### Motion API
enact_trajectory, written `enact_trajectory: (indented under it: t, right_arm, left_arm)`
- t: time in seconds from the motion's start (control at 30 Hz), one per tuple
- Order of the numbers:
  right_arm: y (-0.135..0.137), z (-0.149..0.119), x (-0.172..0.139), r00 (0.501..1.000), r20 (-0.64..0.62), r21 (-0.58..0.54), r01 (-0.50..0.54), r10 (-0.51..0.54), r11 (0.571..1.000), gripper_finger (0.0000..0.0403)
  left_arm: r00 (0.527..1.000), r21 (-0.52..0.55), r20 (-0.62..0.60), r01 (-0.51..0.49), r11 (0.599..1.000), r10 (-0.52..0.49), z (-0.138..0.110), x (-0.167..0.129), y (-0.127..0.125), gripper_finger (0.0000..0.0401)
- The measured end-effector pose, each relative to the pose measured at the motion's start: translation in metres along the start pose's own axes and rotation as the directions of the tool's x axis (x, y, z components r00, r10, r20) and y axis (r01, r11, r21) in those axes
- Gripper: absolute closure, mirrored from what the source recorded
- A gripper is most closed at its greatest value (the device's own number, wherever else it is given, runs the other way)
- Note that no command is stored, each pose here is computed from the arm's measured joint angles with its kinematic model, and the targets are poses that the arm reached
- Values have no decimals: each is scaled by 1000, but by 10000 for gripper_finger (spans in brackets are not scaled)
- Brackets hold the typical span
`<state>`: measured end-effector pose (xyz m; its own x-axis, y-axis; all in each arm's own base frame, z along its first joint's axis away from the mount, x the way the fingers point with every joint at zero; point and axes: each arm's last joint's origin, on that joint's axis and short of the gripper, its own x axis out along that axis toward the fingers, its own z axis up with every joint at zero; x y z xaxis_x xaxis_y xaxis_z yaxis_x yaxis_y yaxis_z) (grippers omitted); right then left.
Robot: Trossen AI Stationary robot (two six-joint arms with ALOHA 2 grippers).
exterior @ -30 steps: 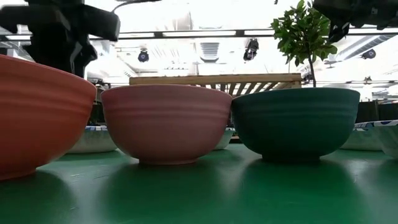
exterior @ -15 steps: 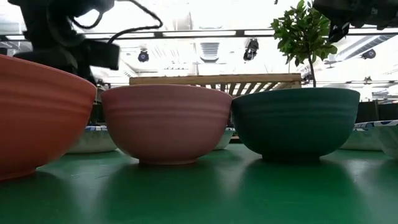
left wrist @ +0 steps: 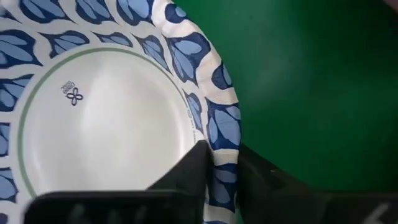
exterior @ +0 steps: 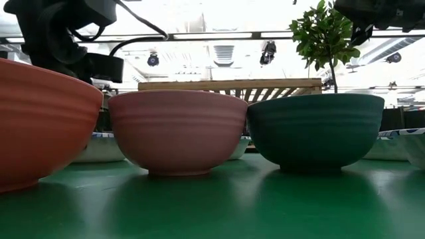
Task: Place and stack bowls onto a shelf
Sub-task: Put the white patterned bowl on the shelf
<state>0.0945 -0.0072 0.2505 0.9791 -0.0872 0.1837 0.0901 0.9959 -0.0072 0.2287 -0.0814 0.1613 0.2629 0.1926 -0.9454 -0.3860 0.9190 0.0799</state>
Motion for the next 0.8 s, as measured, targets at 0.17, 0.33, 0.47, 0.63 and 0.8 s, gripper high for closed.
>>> enact_trajectory:
  t: [0.17,0.33,0.47,0.63,0.8]
  right_arm:
    - [0,0,0,1000,0,0,0,0,1000,394]
    - [0,0,0,1000,-1,1,0,0,1000,394]
    - [0,0,0,1000,-1,11,0,0,1000,394]
    - [0,-1,0,1000,-10,11,0,0,1000,394]
    - [0,-2,0,1000,-18,11,0,0,1000,394]
  left_arm:
    - [1000,12,-20,4,1000,-4,7,-12,-3,392]
    - [999,56,-45,-4,998,6,20,-36,-6,399]
    - [999,87,-36,21,996,-18,35,-66,-12,400]
    - [996,101,28,80,992,-83,57,-115,-18,401]
    - [969,155,200,112,981,-143,81,-164,-19,401]
